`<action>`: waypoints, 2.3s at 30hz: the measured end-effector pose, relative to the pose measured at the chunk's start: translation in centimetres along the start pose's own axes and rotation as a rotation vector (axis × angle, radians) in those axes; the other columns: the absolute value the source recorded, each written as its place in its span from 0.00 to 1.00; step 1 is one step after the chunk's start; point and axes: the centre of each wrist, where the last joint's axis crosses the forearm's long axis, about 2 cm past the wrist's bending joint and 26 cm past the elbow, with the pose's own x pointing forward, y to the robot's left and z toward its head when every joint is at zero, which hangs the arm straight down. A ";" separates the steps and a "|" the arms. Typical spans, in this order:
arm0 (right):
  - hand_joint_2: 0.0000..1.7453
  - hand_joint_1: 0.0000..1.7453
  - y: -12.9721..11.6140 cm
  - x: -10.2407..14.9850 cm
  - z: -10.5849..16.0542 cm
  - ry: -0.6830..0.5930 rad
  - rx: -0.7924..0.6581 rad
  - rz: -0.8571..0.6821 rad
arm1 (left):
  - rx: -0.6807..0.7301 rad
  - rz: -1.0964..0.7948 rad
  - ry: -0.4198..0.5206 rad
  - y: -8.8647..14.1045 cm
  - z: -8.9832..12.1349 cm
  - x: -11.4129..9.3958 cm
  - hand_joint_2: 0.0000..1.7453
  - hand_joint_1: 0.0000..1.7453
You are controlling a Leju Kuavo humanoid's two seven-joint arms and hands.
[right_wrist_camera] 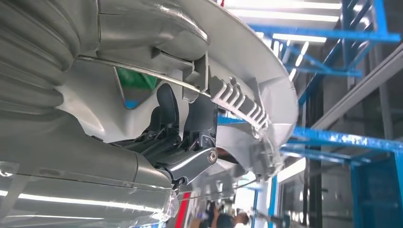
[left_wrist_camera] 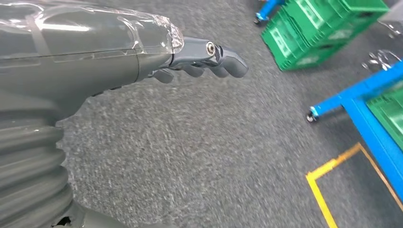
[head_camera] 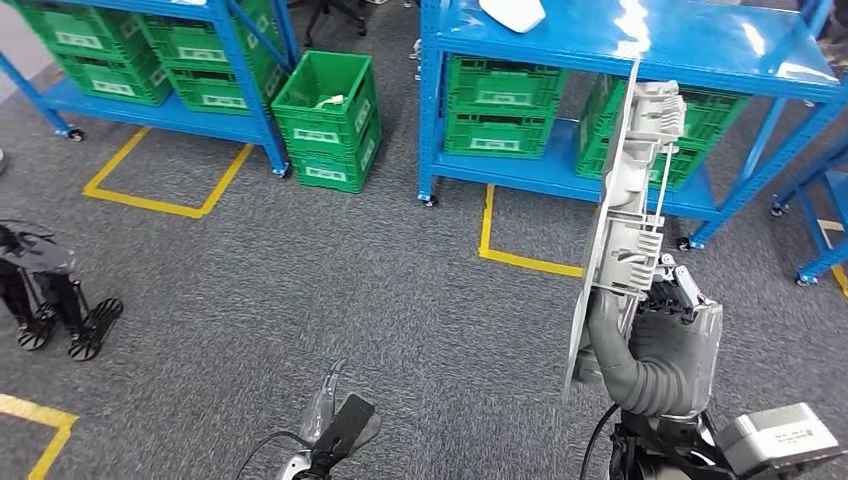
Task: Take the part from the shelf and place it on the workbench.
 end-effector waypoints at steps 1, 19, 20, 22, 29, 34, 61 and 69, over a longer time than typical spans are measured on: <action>1.00 1.00 0.1 0.0 0.0 0.001 0.003 -0.005 | 0.001 0.002 0.002 0.0 0.0 0.0 1.00 0.00; 1.00 1.00 0.3 0.1 0.0 -0.017 0.030 -0.051 | 0.006 0.074 0.058 0.2 0.2 -0.6 1.00 0.00; 1.00 1.00 0.3 0.1 0.1 -0.020 0.039 -0.055 | 0.009 0.085 0.067 0.2 0.2 -0.6 1.00 0.00; 1.00 1.00 0.5 0.1 0.1 -0.024 0.067 -0.076 | 0.018 0.108 0.090 0.4 0.3 -0.8 1.00 0.00; 1.00 1.00 1.0 -0.1 0.4 -0.025 0.153 -0.155 | 0.046 0.139 0.125 1.0 -0.1 -1.3 1.00 0.00; 1.00 1.00 1.2 -0.2 0.5 -0.020 0.159 -0.159 | 0.037 0.127 0.119 1.3 -0.1 -1.6 1.00 0.00; 1.00 1.00 1.3 -0.5 1.7 0.044 0.285 -0.372 | 0.100 0.367 0.243 1.5 0.7 -2.7 1.00 0.00; 1.00 1.00 1.1 -0.6 1.4 0.043 0.323 -0.391 | 0.089 0.352 0.246 1.4 0.6 -2.5 1.00 0.00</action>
